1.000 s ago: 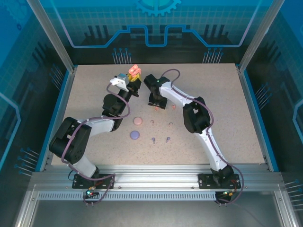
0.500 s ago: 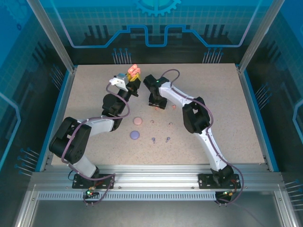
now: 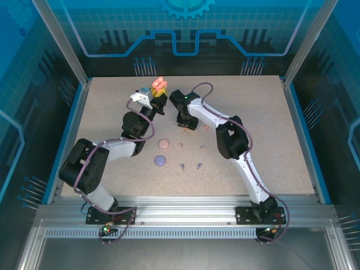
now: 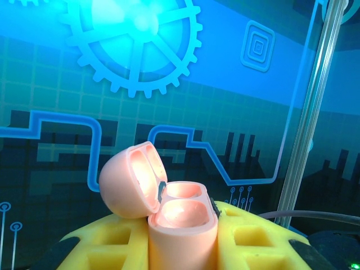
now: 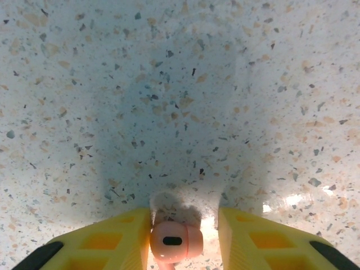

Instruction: Insert wireless bluetooth earbuds into charging case

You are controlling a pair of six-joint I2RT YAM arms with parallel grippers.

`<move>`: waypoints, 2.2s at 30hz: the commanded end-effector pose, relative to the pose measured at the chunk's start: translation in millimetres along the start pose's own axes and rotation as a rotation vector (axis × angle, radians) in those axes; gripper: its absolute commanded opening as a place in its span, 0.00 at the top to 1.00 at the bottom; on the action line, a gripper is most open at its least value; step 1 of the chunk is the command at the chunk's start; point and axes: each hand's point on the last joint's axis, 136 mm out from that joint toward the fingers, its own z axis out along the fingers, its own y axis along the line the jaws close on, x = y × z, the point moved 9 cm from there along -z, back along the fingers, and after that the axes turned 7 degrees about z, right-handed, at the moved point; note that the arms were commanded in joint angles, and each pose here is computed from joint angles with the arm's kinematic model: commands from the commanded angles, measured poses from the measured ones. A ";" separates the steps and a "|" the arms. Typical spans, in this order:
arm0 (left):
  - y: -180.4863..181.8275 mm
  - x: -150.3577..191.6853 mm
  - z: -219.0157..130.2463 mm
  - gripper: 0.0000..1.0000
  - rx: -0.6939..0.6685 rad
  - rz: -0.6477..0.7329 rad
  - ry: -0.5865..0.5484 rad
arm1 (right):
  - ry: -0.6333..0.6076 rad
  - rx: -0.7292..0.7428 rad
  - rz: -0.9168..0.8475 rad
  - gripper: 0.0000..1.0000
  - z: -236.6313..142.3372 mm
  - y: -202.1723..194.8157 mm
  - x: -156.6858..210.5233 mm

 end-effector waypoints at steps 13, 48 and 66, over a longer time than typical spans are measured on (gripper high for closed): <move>1.3 -6.0 -0.2 1.00 0.013 -0.009 -0.050 | 0.048 0.007 0.018 0.76 9.5 8.7 19.5; -19.9 -52.9 14.2 1.00 0.233 0.047 -0.109 | -0.298 -0.284 0.062 0.77 -141.1 -65.9 -55.3; -41.0 -48.9 26.2 1.00 0.231 0.141 -0.165 | -0.832 -0.947 -0.198 0.76 -333.2 -92.7 -26.1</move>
